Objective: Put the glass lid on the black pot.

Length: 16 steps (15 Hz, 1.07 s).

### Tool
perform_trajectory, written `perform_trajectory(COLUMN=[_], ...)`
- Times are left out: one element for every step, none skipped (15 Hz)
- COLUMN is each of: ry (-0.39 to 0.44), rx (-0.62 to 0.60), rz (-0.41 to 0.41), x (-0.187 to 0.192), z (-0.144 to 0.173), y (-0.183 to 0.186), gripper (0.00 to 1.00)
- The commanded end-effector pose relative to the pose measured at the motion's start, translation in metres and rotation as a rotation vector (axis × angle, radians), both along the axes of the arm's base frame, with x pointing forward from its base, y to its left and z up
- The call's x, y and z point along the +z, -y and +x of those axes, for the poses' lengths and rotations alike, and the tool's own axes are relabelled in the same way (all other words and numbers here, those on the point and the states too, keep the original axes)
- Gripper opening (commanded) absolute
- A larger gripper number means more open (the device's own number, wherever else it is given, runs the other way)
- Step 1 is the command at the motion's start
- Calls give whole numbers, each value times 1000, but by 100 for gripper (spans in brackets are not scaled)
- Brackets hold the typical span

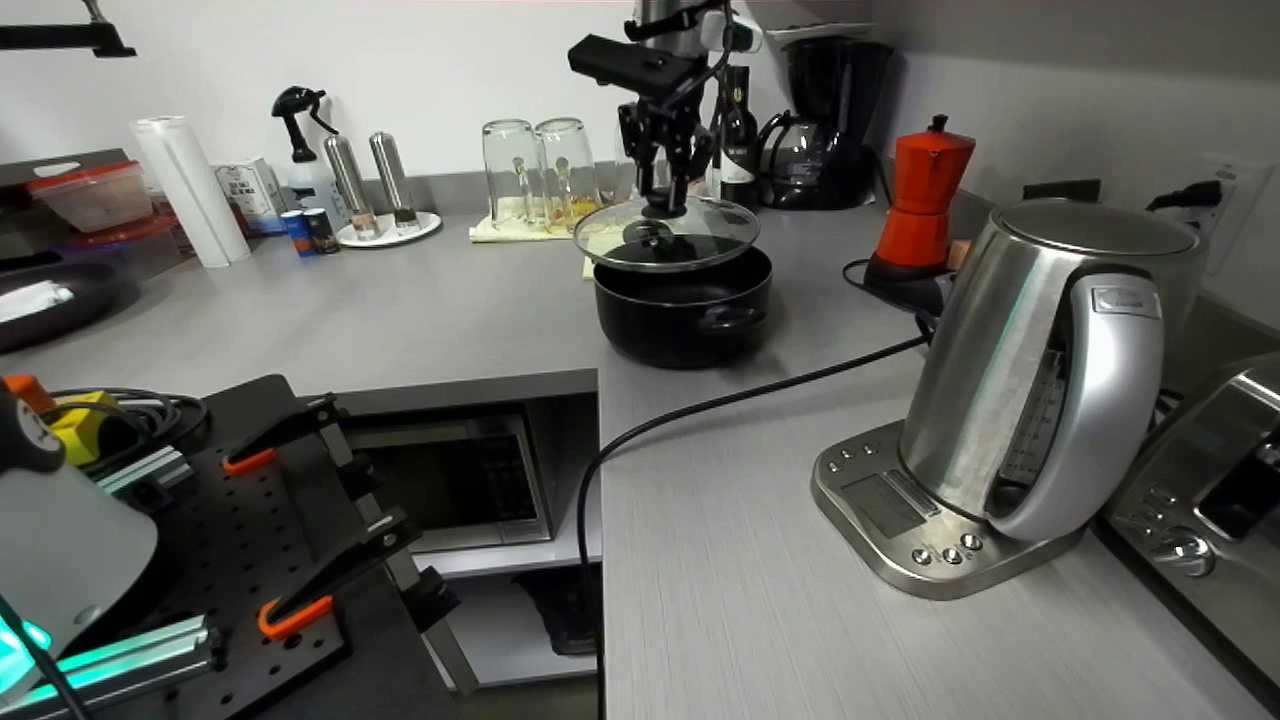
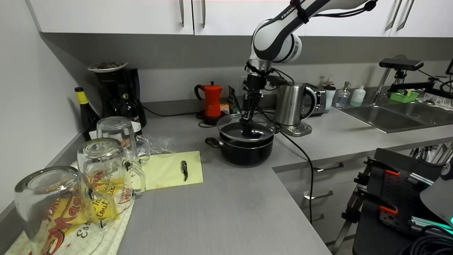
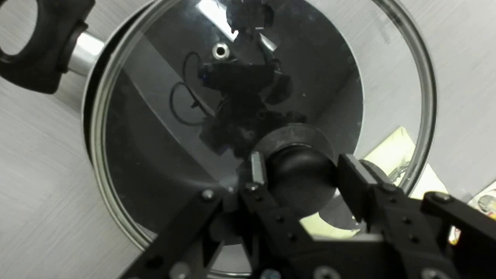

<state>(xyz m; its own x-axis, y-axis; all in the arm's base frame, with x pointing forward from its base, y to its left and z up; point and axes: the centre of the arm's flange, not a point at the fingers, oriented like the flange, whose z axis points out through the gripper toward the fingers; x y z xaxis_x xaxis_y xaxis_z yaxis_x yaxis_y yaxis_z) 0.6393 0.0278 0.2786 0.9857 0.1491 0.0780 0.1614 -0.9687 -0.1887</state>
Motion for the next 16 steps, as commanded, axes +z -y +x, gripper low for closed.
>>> perform_trajectory(ry=[-19, -23, -25, -27, -29, -30, -33, -32, -33, -33, -32, -31, -30, -30, -29, -29], rx=[2, 2, 0, -4, -6, -10, -13, -18, -22, -26, -29, -33, -36, -38, -39, -41], rz=[4, 6, 9, 13, 15, 17, 19, 22, 23, 23, 25, 27, 29, 31, 32, 34], x=[0, -5, -8, -12, -16, -19, -21, -23, -25, -27, -28, -29, -30, -30, -31, -31], z=[26, 27, 28, 29, 29, 29, 29, 28, 27, 26, 25, 24, 24, 24, 24, 24], y=[2, 3, 4, 6, 7, 9, 11, 14, 16, 18, 20, 22, 23, 24, 25, 26], gripper=[24, 24, 24, 24, 24, 24, 24, 24, 24, 24, 24, 24, 24, 24, 24, 24])
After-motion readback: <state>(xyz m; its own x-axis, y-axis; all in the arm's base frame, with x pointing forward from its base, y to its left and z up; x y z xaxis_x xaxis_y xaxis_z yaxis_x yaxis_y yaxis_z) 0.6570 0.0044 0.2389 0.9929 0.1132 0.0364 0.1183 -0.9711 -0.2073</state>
